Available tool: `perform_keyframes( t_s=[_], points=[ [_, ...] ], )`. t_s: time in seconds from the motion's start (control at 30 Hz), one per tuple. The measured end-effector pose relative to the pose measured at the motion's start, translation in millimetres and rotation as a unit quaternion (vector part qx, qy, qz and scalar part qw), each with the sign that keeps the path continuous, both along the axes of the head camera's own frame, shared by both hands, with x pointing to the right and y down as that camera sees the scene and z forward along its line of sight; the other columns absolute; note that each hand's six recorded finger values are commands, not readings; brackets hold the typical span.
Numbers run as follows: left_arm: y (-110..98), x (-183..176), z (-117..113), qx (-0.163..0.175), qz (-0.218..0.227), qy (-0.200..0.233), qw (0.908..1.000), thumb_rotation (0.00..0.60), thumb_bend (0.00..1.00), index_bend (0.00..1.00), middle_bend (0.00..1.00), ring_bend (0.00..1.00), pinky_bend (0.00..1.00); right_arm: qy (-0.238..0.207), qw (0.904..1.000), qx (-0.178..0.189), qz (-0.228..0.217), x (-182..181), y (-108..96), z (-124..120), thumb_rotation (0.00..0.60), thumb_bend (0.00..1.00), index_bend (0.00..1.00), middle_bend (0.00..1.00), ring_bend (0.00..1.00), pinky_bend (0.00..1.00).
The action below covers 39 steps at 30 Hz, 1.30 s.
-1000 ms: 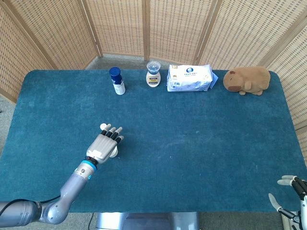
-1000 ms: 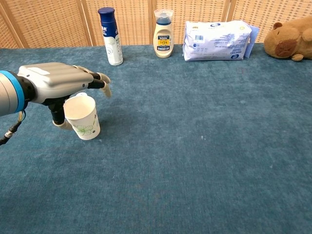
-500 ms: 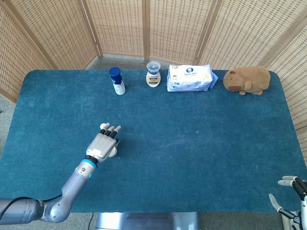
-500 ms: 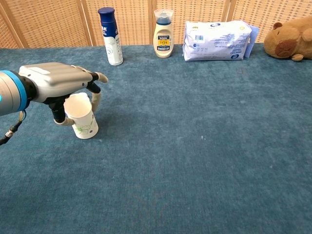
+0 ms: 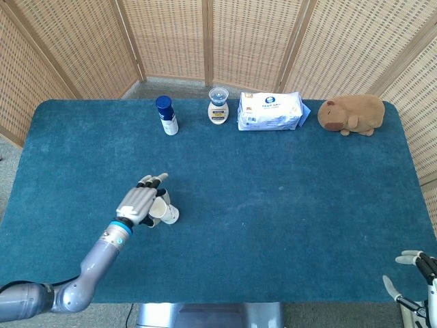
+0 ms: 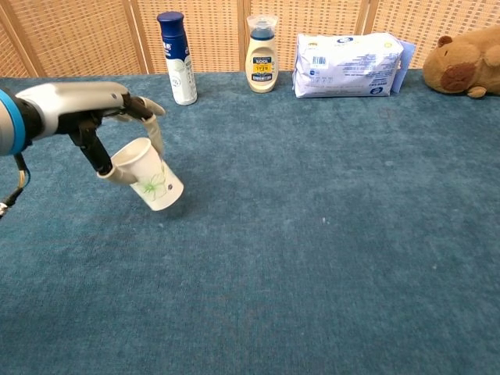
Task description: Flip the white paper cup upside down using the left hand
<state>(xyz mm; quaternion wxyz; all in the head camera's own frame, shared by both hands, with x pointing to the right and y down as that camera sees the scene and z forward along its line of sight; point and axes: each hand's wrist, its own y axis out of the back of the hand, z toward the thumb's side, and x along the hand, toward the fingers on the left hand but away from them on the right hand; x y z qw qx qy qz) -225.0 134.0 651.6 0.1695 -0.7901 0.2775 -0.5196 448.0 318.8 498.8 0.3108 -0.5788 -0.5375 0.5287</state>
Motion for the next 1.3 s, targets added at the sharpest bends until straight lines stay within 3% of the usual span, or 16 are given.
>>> perform_keyframes(
  t_s=[0.17, 0.33, 0.47, 0.6, 0.8, 1.03, 1.17, 1.3],
  points=[
    [0, -9, 5, -0.063, -0.082, 0.066, 0.9924, 0.6, 0.26, 0.44, 0.03, 0.0, 0.01, -0.01, 0.9999, -0.004, -0.003, -3, -3, 7, 0.427, 0.32, 0.43, 0.37, 0.36, 0.36],
    [0, -19, 19, -0.128, -0.154, 0.114, 0.9732, 0.6, 0.25, 0.37, 0.03, 0.0, 0.01, -0.017, 0.9998, -0.004, -0.005, -4, -5, 11, 0.427, 0.32, 0.43, 0.37, 0.36, 0.36],
    [-4, -30, 32, -0.15, -0.173, 0.116, 0.9665, 0.6, 0.21, 0.2, 0.03, 0.0, 0.01, -0.03, 0.9995, -0.005, 0.002, -4, -6, 11, 0.428, 0.32, 0.43, 0.37, 0.36, 0.36],
    [-4, -33, 37, -0.158, -0.152, 0.101, 0.9705, 0.6, 0.18, 0.13, 0.02, 0.0, 0.01, -0.032, 0.9995, -0.006, 0.005, -3, -4, 11, 0.427, 0.32, 0.43, 0.37, 0.36, 0.36],
    [-10, -35, 32, -0.125, -0.1, 0.064, 0.9851, 0.6, 0.16, 0.11, 0.01, 0.0, 0.01, -0.031, 0.9995, 0.0, 0.006, -1, -4, 7, 0.425, 0.32, 0.43, 0.37, 0.36, 0.36],
    [-21, -29, 5, -0.035, -0.032, 0.029, 0.9984, 0.6, 0.16, 0.14, 0.01, 0.0, 0.01, -0.032, 0.9995, 0.001, 0.006, -1, -4, 7, 0.426, 0.32, 0.43, 0.37, 0.36, 0.36],
    [-20, -26, -9, 0.014, 0.025, -0.006, 0.9996, 0.6, 0.16, 0.18, 0.01, 0.0, 0.01, -0.034, 0.9994, 0.001, 0.004, -3, -5, 9, 0.425, 0.32, 0.43, 0.37, 0.36, 0.36],
    [-14, -21, -13, 0.045, 0.087, -0.05, 0.994, 0.6, 0.16, 0.18, 0.01, 0.0, 0.01, -0.036, 0.9993, 0.001, 0.004, -3, -5, 11, 0.429, 0.32, 0.43, 0.37, 0.36, 0.36]
  ],
)
